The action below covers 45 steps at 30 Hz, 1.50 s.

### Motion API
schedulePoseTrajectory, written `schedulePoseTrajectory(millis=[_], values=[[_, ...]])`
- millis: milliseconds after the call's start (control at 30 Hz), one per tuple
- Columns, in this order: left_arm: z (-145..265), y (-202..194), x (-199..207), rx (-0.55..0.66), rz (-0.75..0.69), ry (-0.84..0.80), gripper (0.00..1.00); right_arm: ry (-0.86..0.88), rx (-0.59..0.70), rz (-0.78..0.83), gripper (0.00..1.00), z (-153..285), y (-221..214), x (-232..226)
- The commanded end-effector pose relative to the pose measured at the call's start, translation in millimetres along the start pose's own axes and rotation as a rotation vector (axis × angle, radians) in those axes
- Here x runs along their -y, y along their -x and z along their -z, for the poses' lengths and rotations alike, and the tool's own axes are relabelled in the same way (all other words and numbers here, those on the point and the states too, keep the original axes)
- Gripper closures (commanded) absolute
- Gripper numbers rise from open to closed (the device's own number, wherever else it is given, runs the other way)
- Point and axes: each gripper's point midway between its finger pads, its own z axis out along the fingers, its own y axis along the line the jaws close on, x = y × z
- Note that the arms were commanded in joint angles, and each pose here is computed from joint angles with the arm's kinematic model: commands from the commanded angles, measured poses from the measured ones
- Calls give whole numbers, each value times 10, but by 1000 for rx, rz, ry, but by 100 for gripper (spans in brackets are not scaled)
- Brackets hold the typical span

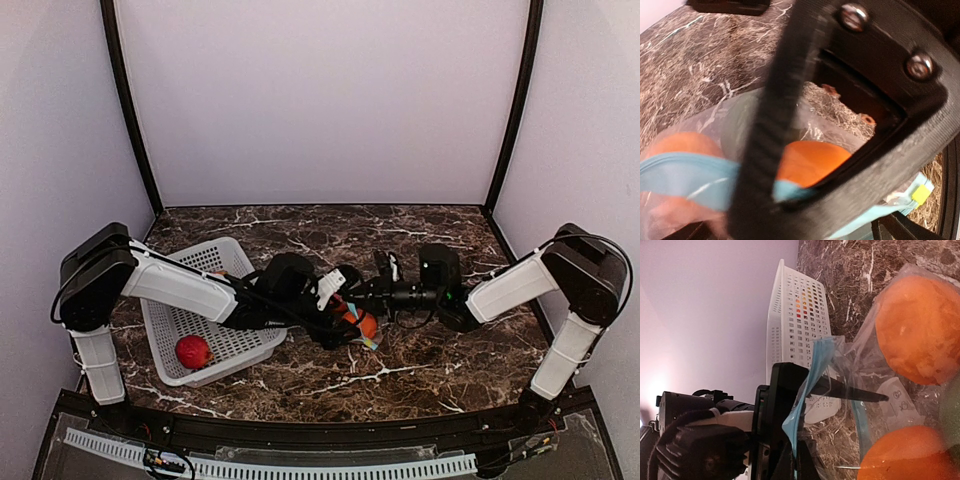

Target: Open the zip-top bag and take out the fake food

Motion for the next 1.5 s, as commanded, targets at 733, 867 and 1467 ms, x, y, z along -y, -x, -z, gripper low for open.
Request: schedulePoseTrajectory(millis=[733, 867, 1467], values=[[-171, -39, -3, 95, -29, 10, 3, -97, 18, 121, 60, 301, -57, 46], [-176, -22, -23, 96, -27, 23, 4, -169, 84, 194, 57, 522, 190, 12], [-265, -12, 33, 23, -44, -13, 1, -559, -5, 325, 58, 917, 541, 956]])
